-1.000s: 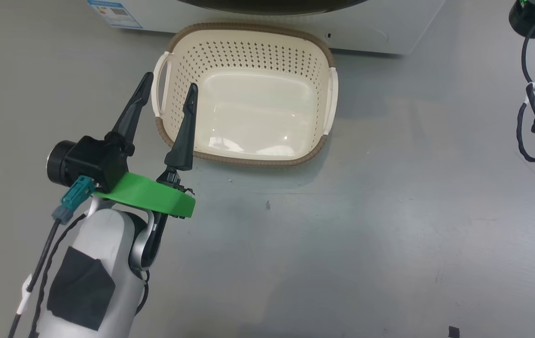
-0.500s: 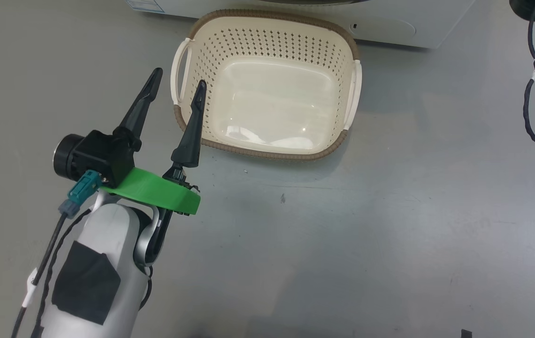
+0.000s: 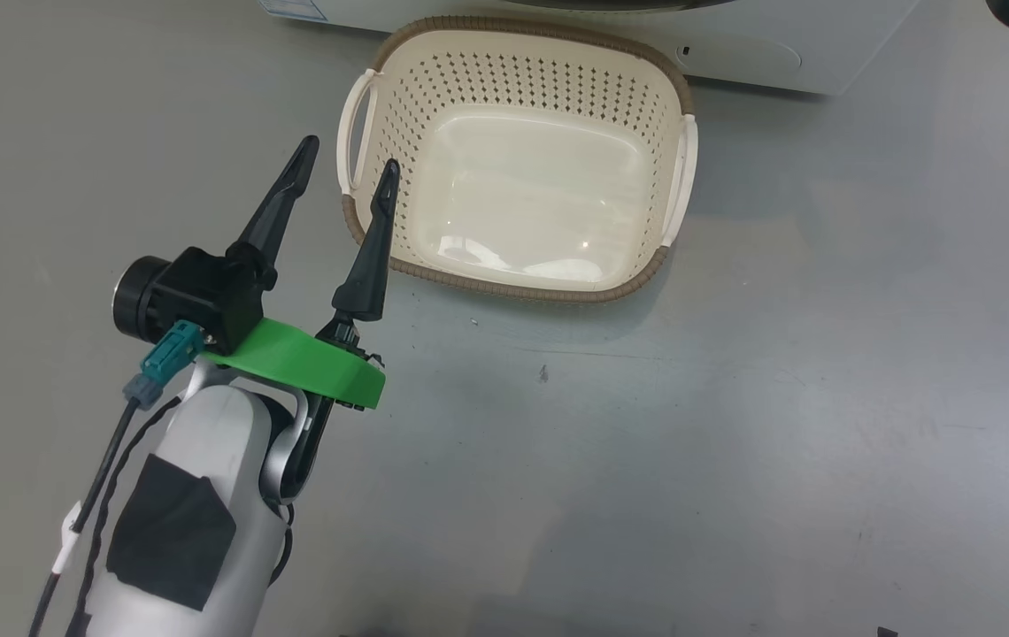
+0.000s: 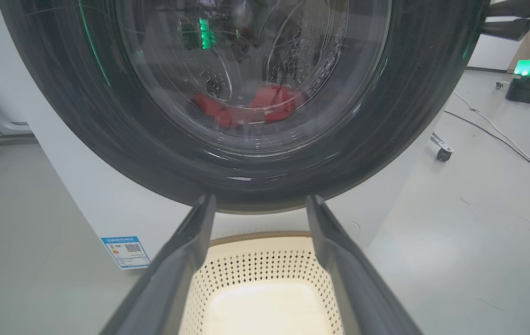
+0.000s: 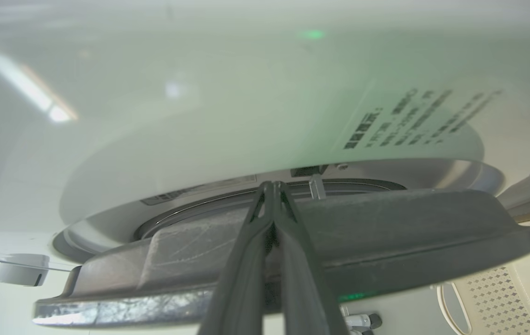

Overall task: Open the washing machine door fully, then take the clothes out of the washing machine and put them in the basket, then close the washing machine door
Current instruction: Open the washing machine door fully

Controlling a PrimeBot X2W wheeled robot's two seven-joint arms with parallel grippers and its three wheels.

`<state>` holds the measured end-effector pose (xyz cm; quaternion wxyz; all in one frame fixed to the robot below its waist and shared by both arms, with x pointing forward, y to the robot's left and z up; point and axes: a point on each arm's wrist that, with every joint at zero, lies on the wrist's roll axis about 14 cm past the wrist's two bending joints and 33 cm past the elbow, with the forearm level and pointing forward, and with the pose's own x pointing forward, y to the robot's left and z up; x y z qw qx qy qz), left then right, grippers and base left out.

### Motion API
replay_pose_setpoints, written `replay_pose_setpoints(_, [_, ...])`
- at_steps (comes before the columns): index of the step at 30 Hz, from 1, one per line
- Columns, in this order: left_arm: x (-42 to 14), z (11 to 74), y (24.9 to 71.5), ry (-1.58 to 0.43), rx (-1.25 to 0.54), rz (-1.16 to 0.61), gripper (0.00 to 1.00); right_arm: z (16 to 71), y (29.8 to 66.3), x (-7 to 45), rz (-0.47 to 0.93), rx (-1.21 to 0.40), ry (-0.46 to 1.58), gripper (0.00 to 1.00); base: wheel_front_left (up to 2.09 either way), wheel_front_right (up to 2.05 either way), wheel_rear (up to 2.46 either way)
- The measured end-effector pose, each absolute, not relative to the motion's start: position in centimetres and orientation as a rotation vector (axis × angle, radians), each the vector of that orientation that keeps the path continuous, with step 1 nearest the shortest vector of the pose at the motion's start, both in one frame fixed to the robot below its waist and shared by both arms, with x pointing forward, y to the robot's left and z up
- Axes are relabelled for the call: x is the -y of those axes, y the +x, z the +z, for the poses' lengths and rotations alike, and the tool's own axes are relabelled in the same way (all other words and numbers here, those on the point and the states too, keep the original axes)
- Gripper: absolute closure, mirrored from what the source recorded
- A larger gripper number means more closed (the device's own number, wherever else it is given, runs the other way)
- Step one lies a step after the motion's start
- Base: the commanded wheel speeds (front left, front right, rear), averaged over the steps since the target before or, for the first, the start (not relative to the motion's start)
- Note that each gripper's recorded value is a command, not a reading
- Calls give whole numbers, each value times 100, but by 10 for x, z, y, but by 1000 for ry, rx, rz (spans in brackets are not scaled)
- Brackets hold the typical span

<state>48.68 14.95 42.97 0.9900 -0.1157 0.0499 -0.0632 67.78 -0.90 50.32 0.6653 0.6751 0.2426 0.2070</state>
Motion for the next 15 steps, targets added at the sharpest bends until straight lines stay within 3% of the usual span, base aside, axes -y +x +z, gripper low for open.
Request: replay_pose_setpoints(15, [-143, 429, 486, -222, -104, -149, 0, 504, 666, 8, 567, -652, 1506, 100, 0, 0, 0])
